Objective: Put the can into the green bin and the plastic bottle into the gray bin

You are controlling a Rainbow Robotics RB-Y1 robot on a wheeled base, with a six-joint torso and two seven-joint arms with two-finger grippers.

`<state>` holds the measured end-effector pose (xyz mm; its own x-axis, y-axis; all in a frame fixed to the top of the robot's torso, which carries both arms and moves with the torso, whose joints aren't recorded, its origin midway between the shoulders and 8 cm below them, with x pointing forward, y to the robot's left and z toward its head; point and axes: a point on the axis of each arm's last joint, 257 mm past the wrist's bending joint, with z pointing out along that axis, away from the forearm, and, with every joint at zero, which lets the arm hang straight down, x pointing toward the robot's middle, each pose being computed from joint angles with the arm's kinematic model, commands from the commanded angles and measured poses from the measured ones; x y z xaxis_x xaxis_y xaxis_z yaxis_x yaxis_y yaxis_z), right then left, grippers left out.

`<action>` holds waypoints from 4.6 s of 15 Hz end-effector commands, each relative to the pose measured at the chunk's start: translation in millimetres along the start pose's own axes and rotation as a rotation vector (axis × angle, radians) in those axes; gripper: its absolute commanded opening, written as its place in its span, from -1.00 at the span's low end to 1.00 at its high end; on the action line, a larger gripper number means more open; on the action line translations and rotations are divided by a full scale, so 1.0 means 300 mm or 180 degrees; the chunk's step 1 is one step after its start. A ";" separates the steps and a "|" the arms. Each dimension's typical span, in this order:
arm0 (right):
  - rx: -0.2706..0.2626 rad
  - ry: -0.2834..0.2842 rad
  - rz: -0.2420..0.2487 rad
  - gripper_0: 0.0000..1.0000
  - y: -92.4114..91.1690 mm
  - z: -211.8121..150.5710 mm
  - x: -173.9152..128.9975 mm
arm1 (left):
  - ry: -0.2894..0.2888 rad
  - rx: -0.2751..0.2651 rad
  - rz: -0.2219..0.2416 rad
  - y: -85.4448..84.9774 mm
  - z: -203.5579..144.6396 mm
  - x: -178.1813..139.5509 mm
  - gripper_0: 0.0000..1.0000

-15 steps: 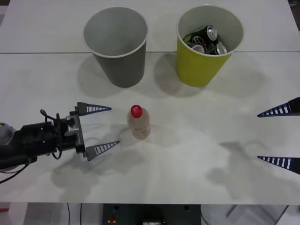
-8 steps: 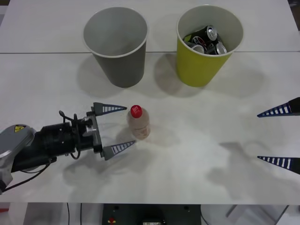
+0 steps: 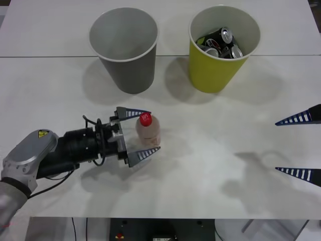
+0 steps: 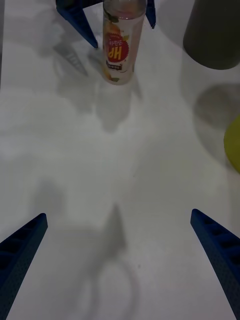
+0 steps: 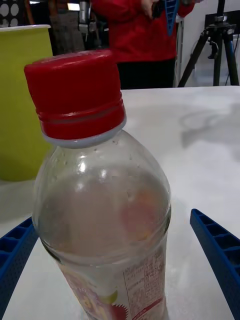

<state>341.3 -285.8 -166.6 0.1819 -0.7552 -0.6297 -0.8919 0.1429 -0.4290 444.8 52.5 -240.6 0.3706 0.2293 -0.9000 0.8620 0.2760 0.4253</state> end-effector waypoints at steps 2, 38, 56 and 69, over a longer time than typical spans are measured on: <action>0.0000 0.0000 0.0000 1.00 0.000 0.000 0.000 | 0.0006 0.0004 0.0003 -0.001 0.056 0.006 1.00; 0.0000 0.0000 0.0000 1.00 0.000 0.000 0.000 | 0.1332 -0.0412 -0.0861 0.245 -0.477 -0.072 -0.95; 0.0000 0.0000 0.0000 1.00 0.000 0.000 0.000 | 0.2581 -0.0380 -0.1059 0.654 -0.561 -0.511 -0.94; 0.0000 0.0000 0.0000 1.00 0.000 0.000 0.000 | 0.2764 -0.0423 -0.1033 0.891 -0.221 -0.693 -0.96</action>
<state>341.3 -285.8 -166.6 0.1819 -0.7552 -0.6297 -0.8919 0.1429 -0.4290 570.5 146.3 65.6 -0.3159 0.7258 -0.6110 0.8143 0.5380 0.2180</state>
